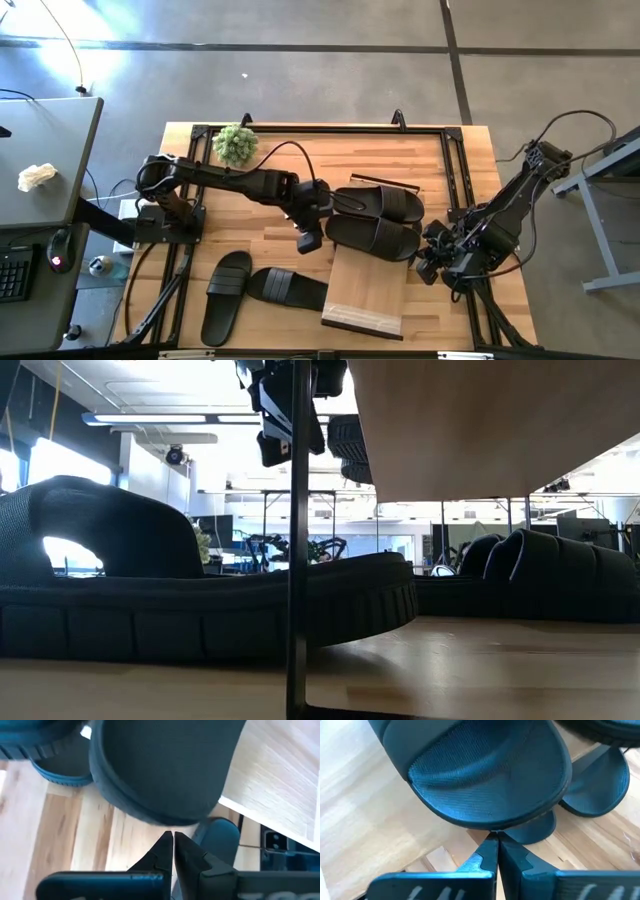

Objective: Pick and place slides into the shelf
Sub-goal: Adjust the black slide on the shelf, then put the right black slide under the shelf

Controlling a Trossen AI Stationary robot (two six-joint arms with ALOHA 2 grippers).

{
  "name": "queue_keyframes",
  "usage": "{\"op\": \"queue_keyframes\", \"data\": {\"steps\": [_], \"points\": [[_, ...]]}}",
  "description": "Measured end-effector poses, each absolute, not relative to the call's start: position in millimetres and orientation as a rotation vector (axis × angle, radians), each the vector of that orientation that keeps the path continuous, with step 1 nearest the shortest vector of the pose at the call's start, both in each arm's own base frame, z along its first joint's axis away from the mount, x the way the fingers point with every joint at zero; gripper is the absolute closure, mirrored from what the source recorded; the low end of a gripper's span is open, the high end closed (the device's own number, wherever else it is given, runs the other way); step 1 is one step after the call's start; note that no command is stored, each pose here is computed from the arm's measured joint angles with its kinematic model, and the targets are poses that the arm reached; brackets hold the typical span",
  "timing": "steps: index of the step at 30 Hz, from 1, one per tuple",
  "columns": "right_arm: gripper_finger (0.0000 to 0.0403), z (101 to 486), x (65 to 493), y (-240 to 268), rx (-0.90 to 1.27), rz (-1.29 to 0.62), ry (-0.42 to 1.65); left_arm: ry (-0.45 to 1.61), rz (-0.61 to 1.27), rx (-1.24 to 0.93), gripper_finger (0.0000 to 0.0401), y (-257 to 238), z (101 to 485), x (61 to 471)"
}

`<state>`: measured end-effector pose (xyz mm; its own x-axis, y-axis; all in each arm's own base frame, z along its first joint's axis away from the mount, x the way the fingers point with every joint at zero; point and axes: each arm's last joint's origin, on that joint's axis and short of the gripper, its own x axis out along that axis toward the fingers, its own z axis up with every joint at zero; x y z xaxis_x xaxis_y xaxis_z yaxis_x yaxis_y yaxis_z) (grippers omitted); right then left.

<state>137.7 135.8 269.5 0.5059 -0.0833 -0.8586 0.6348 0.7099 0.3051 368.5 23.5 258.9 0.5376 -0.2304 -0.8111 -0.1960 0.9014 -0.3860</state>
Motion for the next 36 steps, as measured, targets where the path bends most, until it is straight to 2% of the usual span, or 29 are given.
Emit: {"op": "queue_keyframes", "data": {"steps": [6,12,17,22,29,33,36], "points": [[0.0403,274.6,132.1,137.4,0.709,-0.413,1.037,1.111,-0.101,-0.522,0.0396,20.1,258.6,357.9],[0.0403,313.8,117.8,134.5,0.71,-0.346,1.063,1.282,-0.114,-0.587,0.0396,15.8,271.7,326.7],[0.0403,350.6,101.1,118.2,0.675,-0.336,1.021,1.422,-0.001,-0.707,0.0396,12.9,289.4,294.2],[0.0403,370.6,86.7,97.6,0.585,-0.331,0.954,1.477,0.189,-0.827,0.0396,10.0,296.5,280.4],[0.0403,370.0,74.6,77.7,0.469,-0.31,0.899,1.517,0.398,-0.752,0.0396,-9.9,299.9,266.3],[0.0403,364.0,72.2,74.0,0.464,-0.318,0.892,1.51,0.44,-0.789,0.0396,-23.4,296.0,255.5],[0.0403,359.2,73.8,76.6,0.486,-0.314,0.897,1.446,0.394,-0.858,0.0396,-34.1,288.2,246.4]]}}
